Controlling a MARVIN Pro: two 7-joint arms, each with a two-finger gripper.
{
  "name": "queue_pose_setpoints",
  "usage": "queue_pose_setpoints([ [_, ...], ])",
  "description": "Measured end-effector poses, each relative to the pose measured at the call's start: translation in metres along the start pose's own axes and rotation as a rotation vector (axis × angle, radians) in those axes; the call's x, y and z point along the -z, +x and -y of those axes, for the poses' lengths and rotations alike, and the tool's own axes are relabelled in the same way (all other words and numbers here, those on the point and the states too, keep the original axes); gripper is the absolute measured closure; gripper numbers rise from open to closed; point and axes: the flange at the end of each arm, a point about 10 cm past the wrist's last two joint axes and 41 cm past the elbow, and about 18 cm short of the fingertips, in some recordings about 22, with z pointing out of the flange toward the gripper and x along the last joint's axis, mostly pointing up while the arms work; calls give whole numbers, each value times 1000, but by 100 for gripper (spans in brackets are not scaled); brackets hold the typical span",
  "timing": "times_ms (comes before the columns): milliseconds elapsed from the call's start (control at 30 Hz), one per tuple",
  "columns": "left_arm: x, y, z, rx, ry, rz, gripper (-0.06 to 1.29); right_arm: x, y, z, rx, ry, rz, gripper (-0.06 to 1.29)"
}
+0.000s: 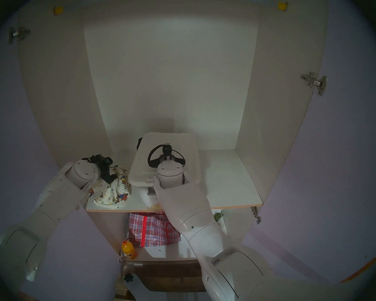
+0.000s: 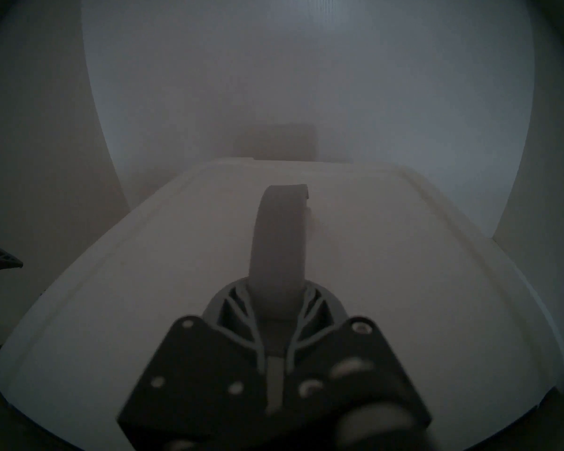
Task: Take clothing out of the storage bin and put the lid back on the bin
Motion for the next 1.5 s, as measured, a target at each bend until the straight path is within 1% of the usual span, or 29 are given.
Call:
queue_pose_setpoints([
  [33, 0, 0, 0, 0, 0, 0, -3, -3, -1, 0, 10, 2, 3, 119],
  [133, 0, 0, 0, 0, 0, 0, -3, -7, 4, 0, 23, 10, -5, 119],
  [300, 0, 0, 0, 0, 0, 0, -3, -12, 6, -1, 21, 28, 0, 119],
  [433, 0, 0, 0, 0, 0, 0, -3, -13, 7, -5, 20, 87, 2, 119],
  [500, 0, 0, 0, 0, 0, 0, -3, -12, 10, -8, 28, 115, -9, 119],
  [600, 0, 0, 0, 0, 0, 0, -3, -10, 9, -12, 38, 121, -7, 119],
  [767, 0, 0, 0, 0, 0, 0, -3, -9, 6, -11, 47, 116, -5, 119],
  [800, 0, 0, 0, 0, 0, 0, -3, -8, 6, -11, 48, 114, -6, 114],
  [833, 0, 0, 0, 0, 0, 0, -3, -8, 6, -11, 47, 106, -8, 58],
  [867, 0, 0, 0, 0, 0, 0, -3, -7, 5, -11, 46, 102, -6, 16],
  [900, 0, 0, 0, 0, 0, 0, -3, -6, 4, -11, 39, 103, -6, -1],
  [967, 0, 0, 0, 0, 0, 0, -3, 0, 6, -10, 21, 110, -16, -1],
  [1167, 0, 0, 0, 0, 0, 0, -3, 31, 25, -13, -64, 133, -96, -1],
  [1233, 0, 0, 0, 0, 0, 0, -3, 40, 30, -18, -96, 129, -114, -1],
  [1333, 0, 0, 0, 0, 0, 0, -3, 56, 44, -27, -131, 122, -151, -1],
  [1433, 0, 0, 0, 0, 0, 0, -3, 74, 51, -38, -144, 116, -176, -1],
  [1500, 0, 0, 0, 0, 0, 0, -3, 85, 51, -48, -131, 113, -184, -1],
])
